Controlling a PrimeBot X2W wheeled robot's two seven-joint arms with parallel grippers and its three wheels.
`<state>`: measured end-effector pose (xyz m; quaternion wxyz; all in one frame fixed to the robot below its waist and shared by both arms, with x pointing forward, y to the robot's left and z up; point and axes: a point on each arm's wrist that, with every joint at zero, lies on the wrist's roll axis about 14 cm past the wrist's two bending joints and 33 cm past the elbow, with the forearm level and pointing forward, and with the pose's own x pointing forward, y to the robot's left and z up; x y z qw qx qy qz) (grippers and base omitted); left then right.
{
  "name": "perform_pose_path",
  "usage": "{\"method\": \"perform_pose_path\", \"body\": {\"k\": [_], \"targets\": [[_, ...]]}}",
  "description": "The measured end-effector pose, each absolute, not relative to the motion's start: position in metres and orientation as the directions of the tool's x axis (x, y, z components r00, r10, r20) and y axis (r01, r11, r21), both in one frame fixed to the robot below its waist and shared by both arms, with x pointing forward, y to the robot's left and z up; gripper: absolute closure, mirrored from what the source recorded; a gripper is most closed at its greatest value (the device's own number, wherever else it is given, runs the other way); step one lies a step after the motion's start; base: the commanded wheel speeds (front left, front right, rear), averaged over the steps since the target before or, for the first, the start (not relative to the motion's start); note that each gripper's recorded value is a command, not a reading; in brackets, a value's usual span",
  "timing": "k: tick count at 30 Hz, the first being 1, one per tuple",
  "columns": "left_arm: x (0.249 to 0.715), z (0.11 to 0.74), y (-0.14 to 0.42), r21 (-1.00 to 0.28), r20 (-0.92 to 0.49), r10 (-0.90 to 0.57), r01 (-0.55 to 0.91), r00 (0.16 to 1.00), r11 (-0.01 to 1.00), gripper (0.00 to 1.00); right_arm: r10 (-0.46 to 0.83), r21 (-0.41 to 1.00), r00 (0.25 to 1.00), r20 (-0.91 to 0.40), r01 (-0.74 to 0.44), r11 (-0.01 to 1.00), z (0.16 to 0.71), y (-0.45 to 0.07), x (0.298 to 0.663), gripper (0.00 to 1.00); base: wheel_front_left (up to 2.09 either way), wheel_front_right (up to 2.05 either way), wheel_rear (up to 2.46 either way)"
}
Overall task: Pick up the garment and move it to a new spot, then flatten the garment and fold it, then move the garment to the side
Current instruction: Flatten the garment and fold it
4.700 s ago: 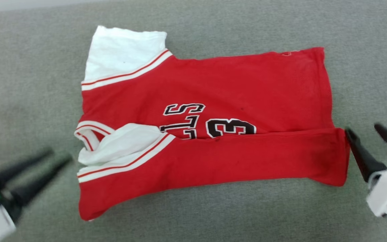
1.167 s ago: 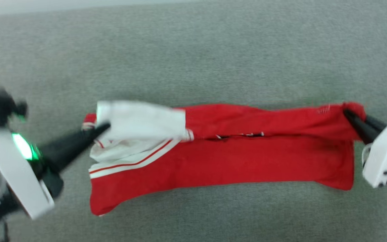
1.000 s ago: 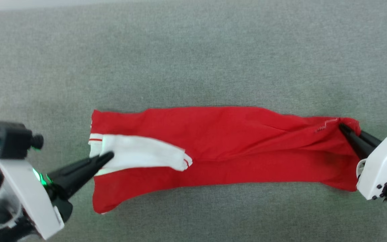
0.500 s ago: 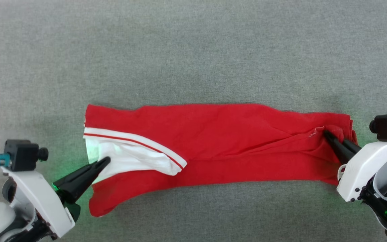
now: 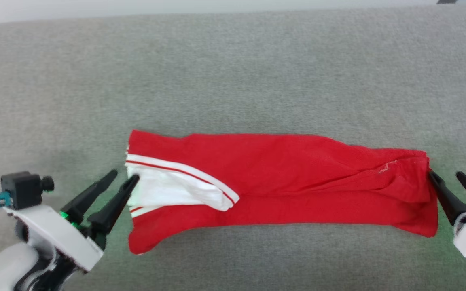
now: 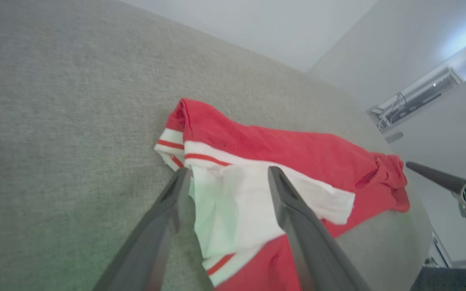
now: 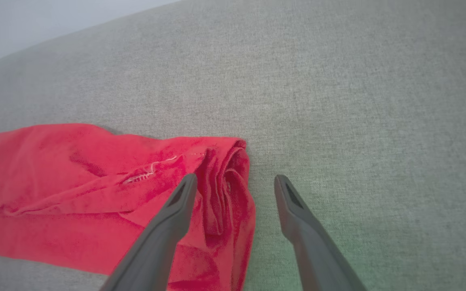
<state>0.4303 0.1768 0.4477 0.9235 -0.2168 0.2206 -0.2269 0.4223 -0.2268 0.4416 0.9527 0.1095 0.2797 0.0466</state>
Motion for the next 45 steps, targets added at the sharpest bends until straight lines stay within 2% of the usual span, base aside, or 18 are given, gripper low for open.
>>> {"method": "perform_pose_path", "body": {"k": [3, 9, 13, 17, 25, 31, 39, 40, 41, 43, 45], "targets": [[0.435, 0.456, 0.183, -0.532, -0.247, -0.456, 0.273, 0.855, 0.801, 0.0, 0.14, 0.24, 0.825, -0.547, -0.006, 0.971, 0.438, -0.232, 0.416, 0.0, 0.0, 0.0, 0.0], [0.423, 0.464, 0.19, -0.537, -0.167, -0.366, 0.227, 0.916, 0.812, 0.0, 0.169, 0.27, 0.778, -0.605, 0.001, 0.963, 0.427, -0.226, 0.413, 0.0, 0.0, 0.0, 0.0], [0.418, 0.464, 0.211, -0.483, -0.142, -0.272, 0.173, 0.952, 0.858, 0.0, 0.199, 0.304, 0.75, -0.631, 0.003, 0.953, 0.421, -0.217, 0.419, 0.0, 0.0, 0.0, 0.0], [0.414, 0.464, 0.234, -0.376, -0.122, -0.185, 0.127, 0.975, 0.918, 0.0, 0.221, 0.31, 0.714, -0.664, -0.006, 0.951, 0.415, -0.208, 0.423, 0.0, 0.0, 0.0, 0.0], [0.412, 0.484, 0.25, -0.105, -0.042, -0.12, 0.115, 0.992, 0.988, 0.0, 0.218, 0.299, 0.642, -0.735, 0.019, 0.954, 0.406, -0.204, 0.421, 0.0, 0.0, 0.0, 0.0], [0.412, 0.492, 0.248, -0.044, -0.005, -0.108, 0.108, 0.994, 0.993, 0.0, 0.176, 0.289, 0.626, -0.76, 0.084, 0.954, 0.411, -0.214, 0.424, 0.0, 0.0, 0.0, 0.0], [0.414, 0.469, 0.248, -0.057, -0.06, -0.088, 0.084, 0.994, 0.995, 0.0, 0.154, 0.265, 0.572, -0.805, 0.115, 0.957, 0.396, -0.206, 0.428, 0.0, 0.0, 0.0, 0.0], [0.415, 0.468, 0.248, -0.058, -0.063, -0.088, 0.084, 0.994, 0.995, 0.0, 0.157, 0.263, 0.568, -0.808, 0.109, 0.959, 0.394, -0.203, 0.429, 0.46, 0.0, 0.0, 0.0], [0.416, 0.467, 0.248, -0.059, -0.065, -0.088, 0.084, 0.994, 0.995, 0.0, 0.158, 0.257, 0.566, -0.809, 0.1, 0.961, 0.392, -0.201, 0.431, 0.6, 0.0, 0.0, 0.0], [0.418, 0.467, 0.249, -0.062, -0.062, -0.084, 0.08, 0.994, 0.995, 0.0, 0.156, 0.255, 0.572, -0.805, 0.097, 0.962, 0.391, -0.2, 0.434, 1.0, 0.0, 0.0, 0.0], [0.42, 0.469, 0.25, -0.061, -0.053, -0.081, 0.078, 0.995, 0.995, 0.0, 0.156, 0.254, 0.585, -0.796, 0.089, 0.963, 0.393, -0.198, 0.437, 1.0, 0.0, 0.0, 0.0]]}}
